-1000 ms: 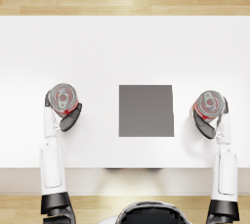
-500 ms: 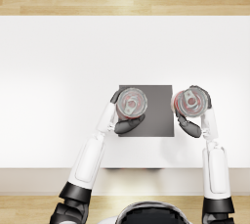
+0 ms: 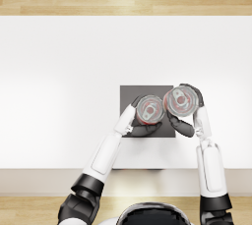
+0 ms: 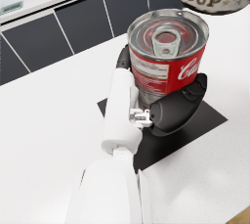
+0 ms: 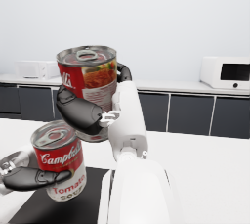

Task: Pick up the red can on the left and place it in the middle, then pick up the red can on the right and place it on top of the can in the middle

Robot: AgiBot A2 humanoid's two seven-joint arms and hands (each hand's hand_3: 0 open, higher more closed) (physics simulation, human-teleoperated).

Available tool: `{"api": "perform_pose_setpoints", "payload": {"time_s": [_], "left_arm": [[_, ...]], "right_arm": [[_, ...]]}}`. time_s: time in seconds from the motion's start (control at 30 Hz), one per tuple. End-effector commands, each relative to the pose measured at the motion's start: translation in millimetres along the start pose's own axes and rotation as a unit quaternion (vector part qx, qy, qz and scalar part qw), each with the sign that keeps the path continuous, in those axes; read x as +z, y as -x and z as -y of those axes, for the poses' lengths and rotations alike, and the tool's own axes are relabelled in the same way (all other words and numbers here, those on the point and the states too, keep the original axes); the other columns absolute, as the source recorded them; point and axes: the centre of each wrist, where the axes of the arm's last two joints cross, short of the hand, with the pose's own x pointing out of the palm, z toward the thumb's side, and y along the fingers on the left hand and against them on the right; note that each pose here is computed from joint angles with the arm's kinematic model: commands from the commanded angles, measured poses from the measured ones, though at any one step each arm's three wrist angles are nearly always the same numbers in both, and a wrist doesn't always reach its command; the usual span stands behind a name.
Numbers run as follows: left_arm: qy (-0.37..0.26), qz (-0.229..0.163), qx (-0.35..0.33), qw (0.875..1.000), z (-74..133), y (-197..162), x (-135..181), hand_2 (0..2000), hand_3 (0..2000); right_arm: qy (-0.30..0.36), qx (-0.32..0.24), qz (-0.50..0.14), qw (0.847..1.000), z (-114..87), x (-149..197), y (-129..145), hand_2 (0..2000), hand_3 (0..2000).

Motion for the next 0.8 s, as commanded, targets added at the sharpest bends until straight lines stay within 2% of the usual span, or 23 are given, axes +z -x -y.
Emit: {"api": "perform_pose_setpoints", "payload": {"time_s": [0.03,0.07,0.13,0.17,0.2,0.23,0.27,0.33,0.37,0.5,0.57,0.6,0.67,0.73,0.8], "left_arm": [[0.022,-0.051,-0.034,0.998,-6,7,-8,2000,1520],[0.014,-0.007,0.008,1.0,-6,7,-8,2000,1520],[0.021,-0.005,0.014,1.0,-6,7,-15,2000,1520],[0.031,-0.056,-0.031,0.997,-4,8,-19,2000,1520],[0.024,-0.016,0.006,1.0,-3,7,-19,2000,1520],[0.027,-0.014,0.006,1.0,-3,6,-21,639,1193],[0.034,-0.013,0.008,0.999,-3,6,-24,0,867],[0.037,-0.008,0.018,0.999,-2,7,-26,0,213],[0.031,-0.009,0.024,0.999,1,7,-25,0,0],[0.007,-0.005,0.041,0.999,8,7,-19,0,0],[-0.041,-0.002,0.049,0.998,23,8,-1,0,0],[-0.079,-0.003,0.059,0.995,41,13,18,0,0],[-0.052,0.001,0.103,0.993,70,31,44,0,0],[-0.043,0.002,0.165,0.985,97,56,61,0,0],[-0.031,0.004,0.21,0.977,115,72,66,0,0]], "right_arm": [[0.026,0.024,0.005,0.999,12,12,-15,2000,1520],[0.027,0.027,0.007,0.999,14,12,-17,2000,1520],[0.037,0.033,0.011,0.999,17,16,-24,2000,1520],[0.04,0.031,0.013,0.999,19,18,-25,2000,1520],[0.05,0.031,0.014,0.998,21,23,-25,2000,1520],[0.056,0.032,0.015,0.998,21,26,-26,2000,1520],[0.062,0.032,0.017,0.997,24,29,-28,2000,1520],[0.075,0.04,0.021,0.996,28,36,-34,2000,1520],[0.082,0.046,0.023,0.995,30,39,-38,2000,1520],[0.095,0.066,0.03,0.993,34,46,-52,2000,1520],[0.097,0.078,0.034,0.992,34,47,-59,2000,1520],[0.098,0.082,0.035,0.991,35,48,-62,2000,1520],[0.081,0.082,0.036,0.993,35,48,-62,2000,1520],[-0.003,0.061,0.036,0.997,40,45,-62,2000,1520],[-0.05,0.046,0.039,0.997,43,42,-65,2000,1520]]}}
